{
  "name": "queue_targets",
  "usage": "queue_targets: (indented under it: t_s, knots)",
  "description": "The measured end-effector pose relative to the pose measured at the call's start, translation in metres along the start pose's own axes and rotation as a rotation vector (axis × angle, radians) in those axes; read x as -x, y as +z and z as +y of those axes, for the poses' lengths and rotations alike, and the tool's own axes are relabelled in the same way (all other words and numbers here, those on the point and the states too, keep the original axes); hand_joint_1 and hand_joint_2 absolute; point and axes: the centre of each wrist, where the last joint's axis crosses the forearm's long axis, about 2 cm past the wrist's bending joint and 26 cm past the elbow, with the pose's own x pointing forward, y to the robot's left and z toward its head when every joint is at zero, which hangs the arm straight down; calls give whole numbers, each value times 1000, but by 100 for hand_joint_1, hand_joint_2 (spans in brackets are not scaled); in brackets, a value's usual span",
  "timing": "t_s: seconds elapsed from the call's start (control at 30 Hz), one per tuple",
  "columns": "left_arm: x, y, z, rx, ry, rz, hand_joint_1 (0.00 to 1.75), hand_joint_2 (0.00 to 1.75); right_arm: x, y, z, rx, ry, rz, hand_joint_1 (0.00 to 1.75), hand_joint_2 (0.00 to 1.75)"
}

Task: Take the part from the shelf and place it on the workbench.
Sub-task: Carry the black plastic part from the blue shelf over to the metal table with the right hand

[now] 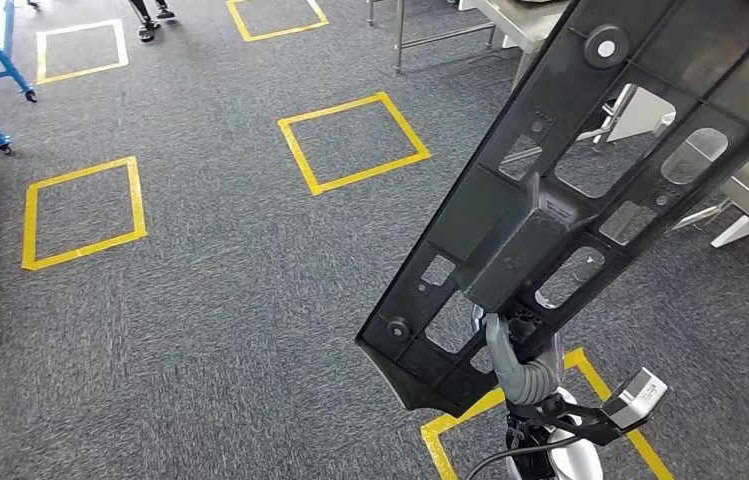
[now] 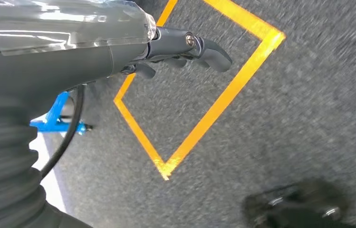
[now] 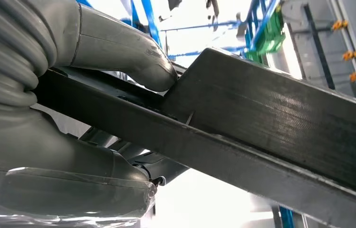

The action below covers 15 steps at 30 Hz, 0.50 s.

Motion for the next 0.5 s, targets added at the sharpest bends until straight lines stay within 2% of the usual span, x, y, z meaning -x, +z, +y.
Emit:
queue_targets:
  t_s: [0.3,0.5]
  knots:
    - [7,2,-7,70,-27,119,0,175,0,5,0,13,-1,26,175,175]
    - [9,4,-11,78,-29,117,0,175,0,13,0,32,0,46,175,175]
